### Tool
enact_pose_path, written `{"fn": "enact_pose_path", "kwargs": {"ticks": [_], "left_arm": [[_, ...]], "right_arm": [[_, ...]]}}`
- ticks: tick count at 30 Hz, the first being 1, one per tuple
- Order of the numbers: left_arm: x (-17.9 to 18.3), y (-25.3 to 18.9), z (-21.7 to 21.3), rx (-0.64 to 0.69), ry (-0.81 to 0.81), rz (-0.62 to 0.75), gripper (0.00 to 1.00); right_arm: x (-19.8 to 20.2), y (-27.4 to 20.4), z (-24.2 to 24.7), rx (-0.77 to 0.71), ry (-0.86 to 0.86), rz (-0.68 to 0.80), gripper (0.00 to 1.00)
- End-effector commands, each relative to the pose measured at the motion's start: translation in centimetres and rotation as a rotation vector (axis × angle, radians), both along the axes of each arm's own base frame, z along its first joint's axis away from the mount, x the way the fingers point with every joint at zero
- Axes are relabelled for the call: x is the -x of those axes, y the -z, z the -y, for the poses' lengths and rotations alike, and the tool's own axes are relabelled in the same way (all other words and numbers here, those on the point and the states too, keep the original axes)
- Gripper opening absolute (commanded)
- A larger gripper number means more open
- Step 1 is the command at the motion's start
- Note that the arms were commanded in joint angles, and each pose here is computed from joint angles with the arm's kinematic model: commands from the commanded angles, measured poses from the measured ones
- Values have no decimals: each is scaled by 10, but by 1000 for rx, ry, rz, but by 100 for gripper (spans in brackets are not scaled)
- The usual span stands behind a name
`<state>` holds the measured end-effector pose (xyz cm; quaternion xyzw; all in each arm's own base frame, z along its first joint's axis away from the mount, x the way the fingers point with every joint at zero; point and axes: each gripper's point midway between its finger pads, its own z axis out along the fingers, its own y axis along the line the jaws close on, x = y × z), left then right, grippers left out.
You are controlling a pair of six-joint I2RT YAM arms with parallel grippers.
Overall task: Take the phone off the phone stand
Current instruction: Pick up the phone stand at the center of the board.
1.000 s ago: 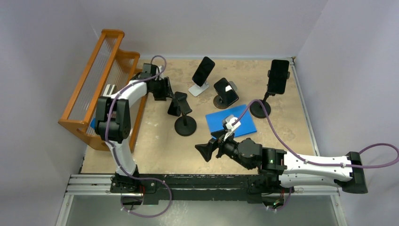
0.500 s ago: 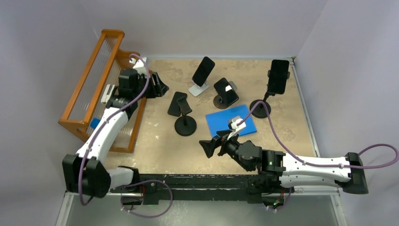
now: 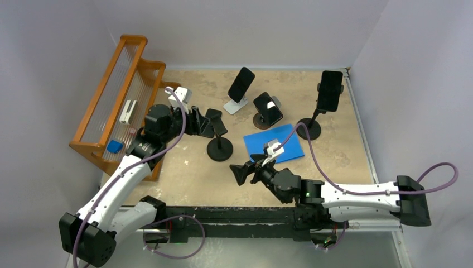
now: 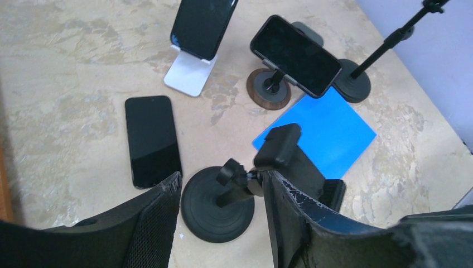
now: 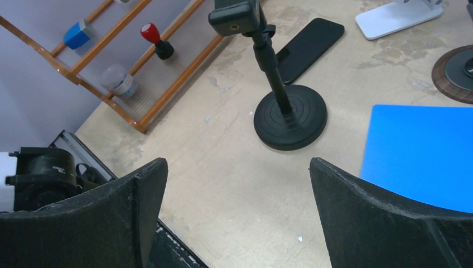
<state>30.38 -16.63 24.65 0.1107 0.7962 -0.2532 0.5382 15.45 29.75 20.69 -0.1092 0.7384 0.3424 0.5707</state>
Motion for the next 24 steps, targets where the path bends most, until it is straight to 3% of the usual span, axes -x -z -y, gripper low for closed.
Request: {"fn": "enact_pose_path", "kwargs": {"ticks": [1, 4, 10, 13, 16, 21, 24], "left_arm": [[4, -32, 13, 37, 55, 133, 54], [9, -38, 16, 39, 61, 157, 57], [13, -46, 10, 78, -13, 196, 73], [15, -55, 11, 93, -11, 244, 73], [21, -58, 16, 86, 39, 278, 73], [31, -65, 16, 66, 74, 330, 71], [35, -67, 15, 52, 80, 352, 71]], "right_arm": [[-6, -21, -15, -107, -40, 50, 99], [-15, -18, -21, -149, -91, 29, 99], [-36, -15, -14, -243, -90, 25, 99], [-45, -11, -8, -308, -34, 62, 98], [-55, 4, -21, -218, -88, 68, 96], [-61, 4, -42, -241, -147, 112, 95], [-70, 20, -61, -177, -169, 122, 93]]}}
